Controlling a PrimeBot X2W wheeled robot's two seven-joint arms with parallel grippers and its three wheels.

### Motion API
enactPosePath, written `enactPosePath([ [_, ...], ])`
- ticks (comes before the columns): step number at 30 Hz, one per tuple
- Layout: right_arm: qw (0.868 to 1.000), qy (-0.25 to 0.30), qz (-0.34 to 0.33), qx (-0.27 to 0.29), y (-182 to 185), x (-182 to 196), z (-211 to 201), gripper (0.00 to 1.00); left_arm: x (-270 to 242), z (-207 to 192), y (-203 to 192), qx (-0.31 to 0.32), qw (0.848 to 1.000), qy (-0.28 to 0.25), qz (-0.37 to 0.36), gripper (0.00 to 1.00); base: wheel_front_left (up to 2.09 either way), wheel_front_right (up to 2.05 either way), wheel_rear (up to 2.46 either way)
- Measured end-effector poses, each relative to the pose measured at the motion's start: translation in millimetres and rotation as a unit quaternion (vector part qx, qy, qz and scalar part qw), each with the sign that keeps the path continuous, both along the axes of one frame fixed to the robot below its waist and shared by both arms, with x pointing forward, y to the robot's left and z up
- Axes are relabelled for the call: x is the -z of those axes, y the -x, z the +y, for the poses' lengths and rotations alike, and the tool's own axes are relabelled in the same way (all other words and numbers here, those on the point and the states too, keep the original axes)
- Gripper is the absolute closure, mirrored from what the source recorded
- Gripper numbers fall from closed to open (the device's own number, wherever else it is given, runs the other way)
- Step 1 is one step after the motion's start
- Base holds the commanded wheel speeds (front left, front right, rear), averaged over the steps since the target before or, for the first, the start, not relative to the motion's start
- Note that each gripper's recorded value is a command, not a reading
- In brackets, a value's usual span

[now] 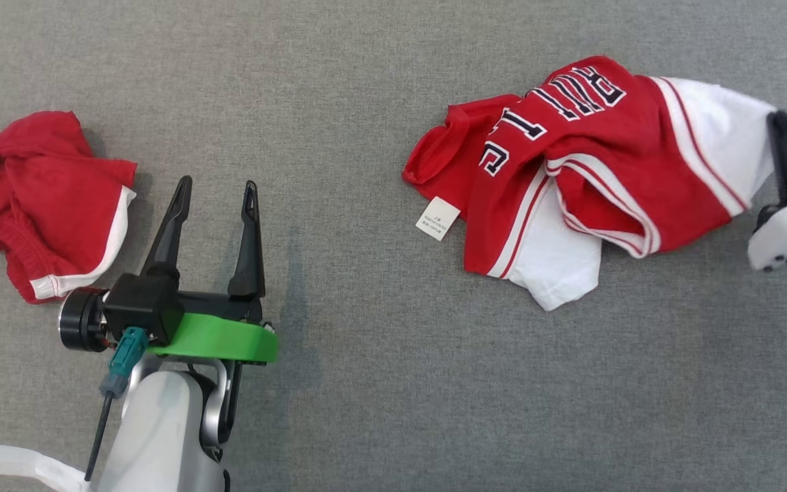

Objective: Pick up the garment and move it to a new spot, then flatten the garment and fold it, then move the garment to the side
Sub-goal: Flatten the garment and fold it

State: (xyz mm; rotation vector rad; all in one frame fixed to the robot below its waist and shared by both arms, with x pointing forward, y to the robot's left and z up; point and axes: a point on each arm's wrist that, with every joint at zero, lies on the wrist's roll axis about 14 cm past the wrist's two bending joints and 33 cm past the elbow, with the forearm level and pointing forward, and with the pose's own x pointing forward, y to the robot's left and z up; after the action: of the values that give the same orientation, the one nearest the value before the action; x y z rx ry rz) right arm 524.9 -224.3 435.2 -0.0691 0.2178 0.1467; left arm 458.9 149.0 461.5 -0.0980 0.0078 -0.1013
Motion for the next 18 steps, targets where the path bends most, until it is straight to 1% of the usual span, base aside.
enactPosePath([
  [6,0.997,0.032,-0.066,0.006,-53,-49,-20,1.00,2,-2,-8,0.006,1.000,-0.002,-0.002,0.00,0.00,0.00,0.00],
  [9,0.995,0.037,-0.086,0.017,-73,-59,-30,1.00,5,0,-12,0.006,1.000,-0.004,-0.001,0.00,0.00,0.00,0.00],
  [11,0.995,0.035,-0.091,0.023,-84,-57,-34,1.00,8,1,-14,0.004,1.000,-0.006,0.002,0.00,0.00,0.00,0.00],
  [12,0.995,0.033,-0.088,0.024,-87,-53,-34,0.73,10,2,-15,0.003,1.000,-0.007,0.004,0.00,0.00,0.00,0.00],
  [13,0.996,0.033,-0.080,0.025,-89,-45,-34,0.42,12,4,-15,0.000,1.000,-0.008,0.007,0.00,0.00,0.00,0.00],
  [14,0.996,0.032,-0.077,0.025,-91,-38,-33,0.00,15,5,-15,-0.002,1.000,-0.008,0.010,0.00,0.00,0.00,0.00],
  [18,0.996,0.016,-0.083,0.018,-89,-24,-22,0.00,19,8,-14,-0.009,1.000,-0.009,0.016,0.00,0.00,0.00,0.00],
])
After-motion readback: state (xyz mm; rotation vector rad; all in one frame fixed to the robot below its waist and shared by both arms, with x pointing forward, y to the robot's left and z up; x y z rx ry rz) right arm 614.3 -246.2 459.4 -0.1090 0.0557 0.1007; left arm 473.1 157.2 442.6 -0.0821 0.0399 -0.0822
